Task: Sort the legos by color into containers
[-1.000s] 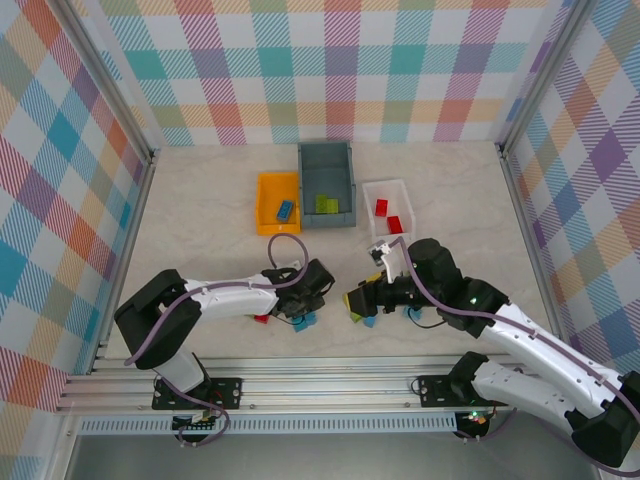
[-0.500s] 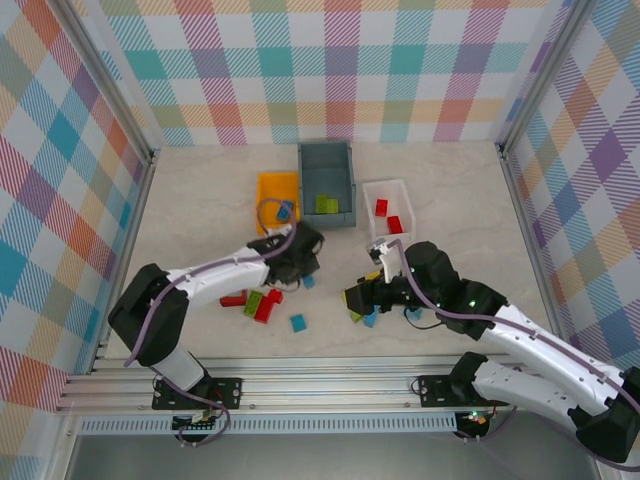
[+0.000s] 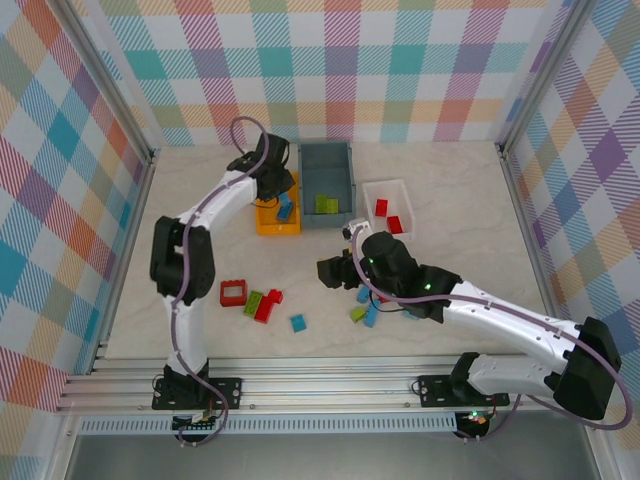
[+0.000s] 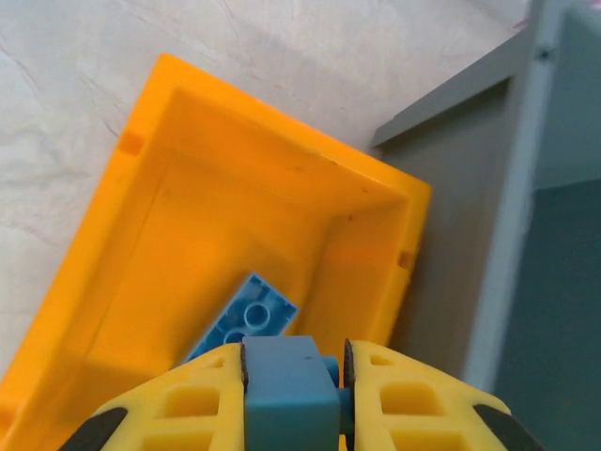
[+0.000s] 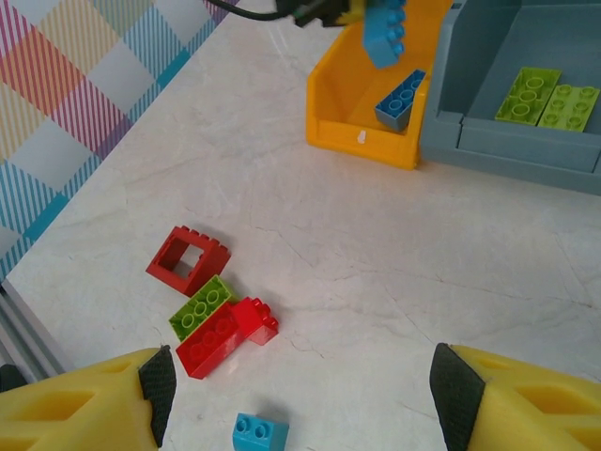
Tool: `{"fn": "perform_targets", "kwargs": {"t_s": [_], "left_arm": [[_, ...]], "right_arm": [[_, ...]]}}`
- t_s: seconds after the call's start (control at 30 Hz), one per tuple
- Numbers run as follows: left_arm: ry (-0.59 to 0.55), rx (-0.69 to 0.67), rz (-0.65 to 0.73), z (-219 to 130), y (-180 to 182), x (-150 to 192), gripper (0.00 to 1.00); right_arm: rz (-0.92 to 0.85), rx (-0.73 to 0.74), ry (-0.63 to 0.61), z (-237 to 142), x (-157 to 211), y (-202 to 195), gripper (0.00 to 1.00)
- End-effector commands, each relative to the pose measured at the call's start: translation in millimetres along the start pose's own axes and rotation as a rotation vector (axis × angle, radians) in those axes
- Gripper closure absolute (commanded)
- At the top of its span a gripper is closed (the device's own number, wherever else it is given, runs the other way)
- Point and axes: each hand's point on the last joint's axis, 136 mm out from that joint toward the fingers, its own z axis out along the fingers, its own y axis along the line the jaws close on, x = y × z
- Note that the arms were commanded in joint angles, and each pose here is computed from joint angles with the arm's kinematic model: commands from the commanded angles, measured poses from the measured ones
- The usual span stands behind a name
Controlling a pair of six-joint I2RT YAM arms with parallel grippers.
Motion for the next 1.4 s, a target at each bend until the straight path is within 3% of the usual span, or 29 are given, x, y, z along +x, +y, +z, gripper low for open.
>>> {"fn": "perform_targets", "kwargs": {"t_s": [0.0,0.1,0.2,0.47,0.6,0.73,0.9,1.0,1.13,1.37], "left_arm": [[0.080,-0.060,0.074,11,8,7,0.84],[0.081,-0.068,0.090,13,7,5,0.60],[0.055,-0.055,0.098,-4,3,-2,0.48],[-0.037,0.067,0.114,-86,-20,-7,0.42],[-0.071,0.116,0.139,-141,-18,17,0.40],[-0.144,0.063,0.092,-204,28,48,0.38],[-0.186,0.024,-0.003,-258,111,100,0.38],[-0.148,0.005,-0.065,-278,167,133,0.41],[-0.101,0.044,-0.138,-301,225,168,0.41],[-0.079,0.135,-0.185,-312,262,195,0.41]], "right_arm": [[0.025,-0.012,-0.080,-7,-25,9,0.25],[0.027,-0.003,-0.073,-9,-22,6,0.25],[0.022,0.032,-0.055,-10,-19,0,0.24],[0.060,0.218,0.023,-14,-1,-34,0.26],[0.016,0.165,0.141,-2,15,-24,0.29],[-0.042,-0.113,0.255,31,28,37,0.27],[-0.036,-0.202,0.399,101,50,81,0.28],[0.034,-0.207,0.457,144,58,93,0.36],[0.094,-0.155,0.537,190,69,100,0.40],[0.150,-0.099,0.639,229,92,106,0.45]]}}
